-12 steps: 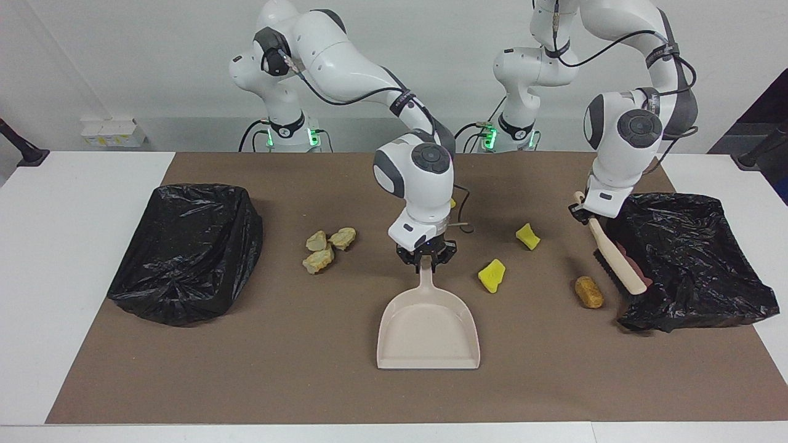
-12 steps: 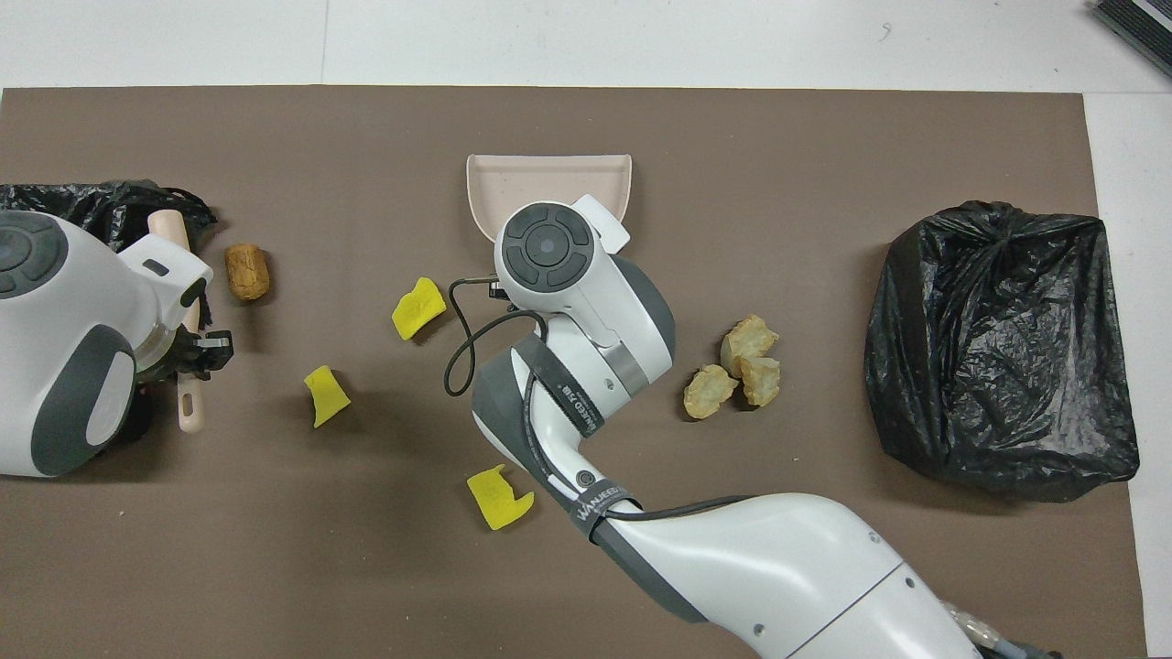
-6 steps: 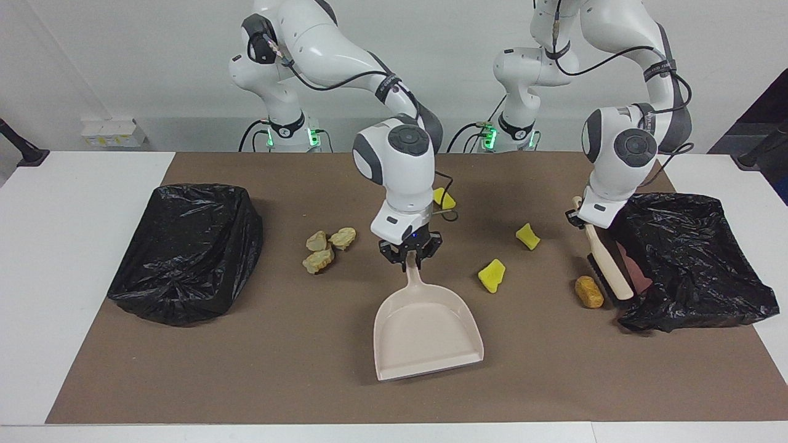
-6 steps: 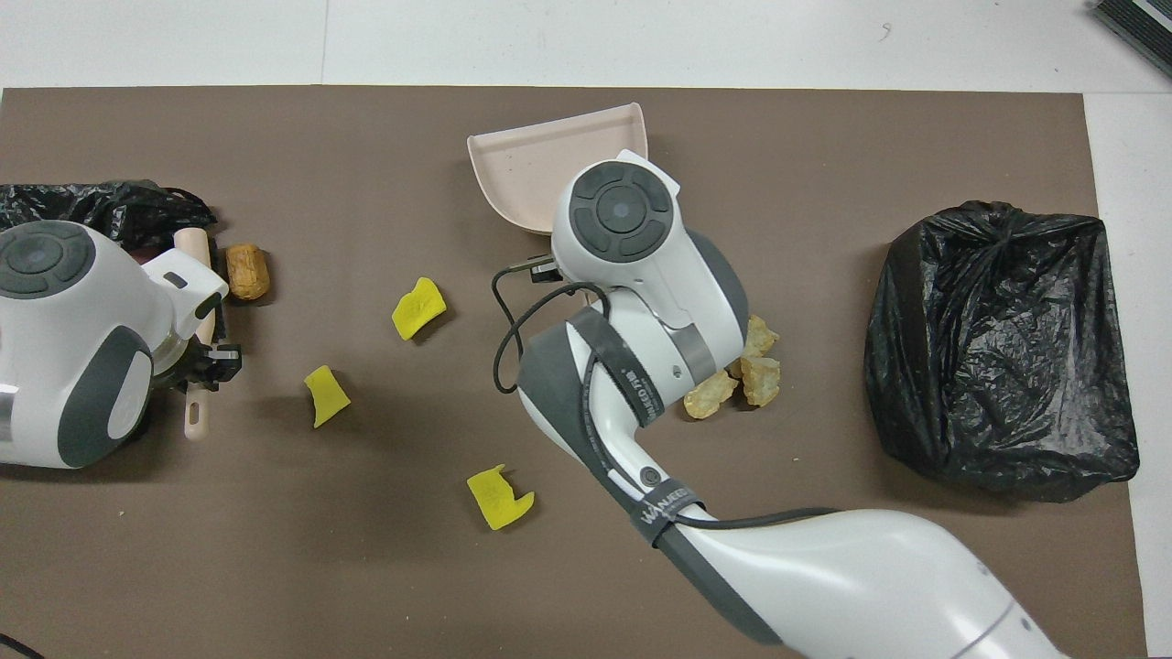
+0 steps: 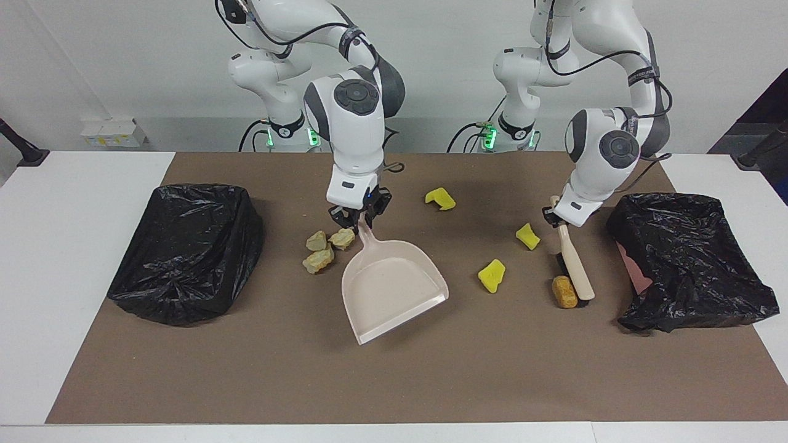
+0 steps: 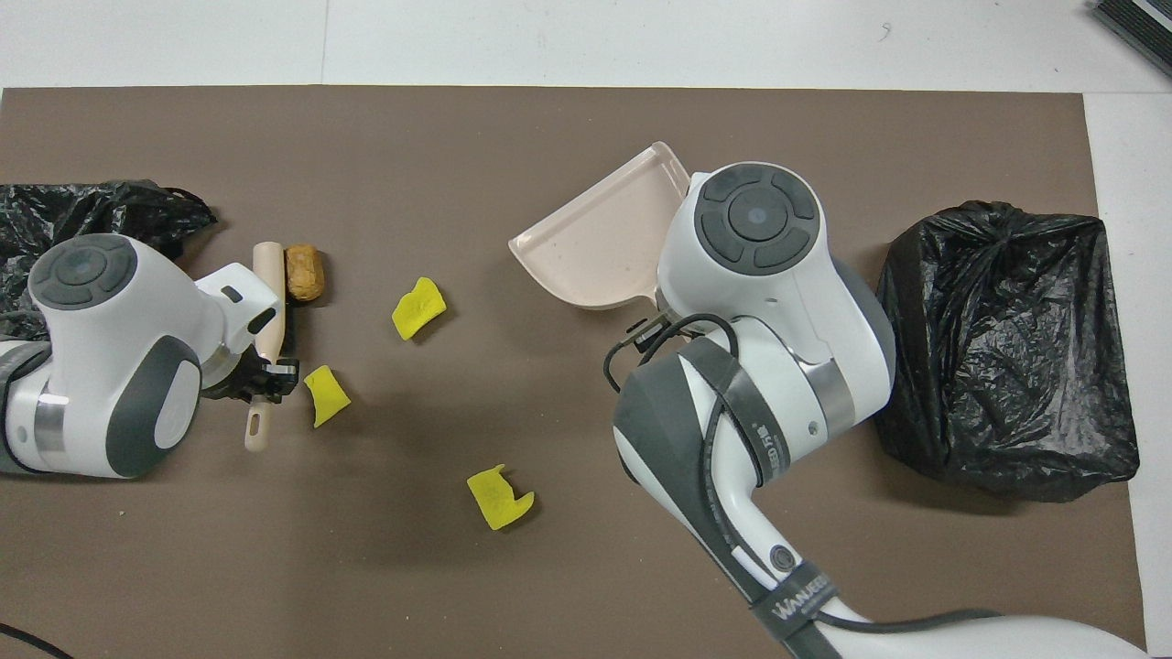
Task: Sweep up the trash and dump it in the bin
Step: 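Grasp the dustpan with the right gripper and place it near the sponges, then sweep the yellow sponges into the dustpan with the left gripper's brush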
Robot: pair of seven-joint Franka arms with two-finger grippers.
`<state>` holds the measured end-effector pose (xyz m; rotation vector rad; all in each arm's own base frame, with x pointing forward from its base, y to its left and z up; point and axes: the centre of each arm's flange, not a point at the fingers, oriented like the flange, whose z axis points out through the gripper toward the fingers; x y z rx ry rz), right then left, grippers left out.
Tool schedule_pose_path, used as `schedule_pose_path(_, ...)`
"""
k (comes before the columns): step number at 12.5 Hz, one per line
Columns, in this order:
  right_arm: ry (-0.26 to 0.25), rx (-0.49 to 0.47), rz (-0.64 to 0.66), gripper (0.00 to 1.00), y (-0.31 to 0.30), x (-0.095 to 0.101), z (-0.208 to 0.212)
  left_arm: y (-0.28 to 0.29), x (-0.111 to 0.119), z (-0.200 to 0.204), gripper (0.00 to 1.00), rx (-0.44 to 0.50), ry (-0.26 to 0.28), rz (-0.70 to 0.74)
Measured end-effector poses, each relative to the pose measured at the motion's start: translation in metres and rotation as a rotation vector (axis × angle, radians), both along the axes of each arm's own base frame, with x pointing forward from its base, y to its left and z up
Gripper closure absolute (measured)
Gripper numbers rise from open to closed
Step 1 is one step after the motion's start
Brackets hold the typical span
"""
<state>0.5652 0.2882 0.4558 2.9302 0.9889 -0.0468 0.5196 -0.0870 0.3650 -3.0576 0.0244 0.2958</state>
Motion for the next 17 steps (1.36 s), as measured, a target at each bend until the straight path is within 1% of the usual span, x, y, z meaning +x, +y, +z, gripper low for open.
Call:
schedule_pose_path(2,0.068,-0.009,0.272,0.69,-0.008,-0.016,-0.022,-0.029,-0.007,0.001,0.74,-0.018,0.002,-0.060)
schedule_pose_path(3,0.090,-0.002,0.363,0.69,-0.011,-0.021,-0.028,-0.041,-0.009,0.003,0.74,-0.021,0.000,-0.084)
schedule_pose_path(4,0.094,0.006,0.428,0.69,-0.013,-0.024,-0.031,-0.050,-0.011,0.006,0.74,-0.023,-0.006,-0.102)
schedule_pose_path(5,0.087,0.014,0.510,0.69,-0.014,-0.023,-0.032,-0.055,-0.010,0.012,0.74,-0.024,-0.009,-0.110)
schedule_pose_path(6,0.072,0.024,0.598,0.69,-0.018,-0.021,-0.035,-0.055,-0.009,0.025,0.74,-0.023,-0.003,-0.109)
schedule_pose_path(7,0.057,0.030,0.655,0.69,-0.022,-0.017,-0.043,-0.051,-0.009,0.045,0.74,-0.021,0.005,-0.105)
schedule_pose_path(8,0.050,0.032,0.687,0.69,-0.022,-0.016,-0.055,-0.046,-0.015,0.065,0.74,-0.019,0.022,-0.099)
schedule_pose_path(10,0.050,0.033,0.717,0.69,-0.008,-0.020,-0.075,-0.036,-0.036,0.082,0.74,-0.008,0.071,-0.078)
schedule_pose_path(12,0.049,0.033,0.735,0.69,0.007,-0.025,-0.088,-0.029,-0.059,0.070,0.74,0.015,0.102,-0.001)
schedule_pose_path(14,0.042,0.033,0.740,0.69,0.017,-0.027,-0.094,-0.023,-0.087,0.050,0.74,0.056,0.120,0.132)
schedule_pose_path(16,0.030,0.033,0.743,0.69,0.018,-0.025,-0.099,-0.022,-0.113,0.027,0.74,0.092,0.116,0.252)
schedule_pose_path(17,0.024,0.034,0.744,0.69,0.019,-0.024,-0.104,-0.028,-0.122,0.010,0.74,0.105,0.097,0.302)
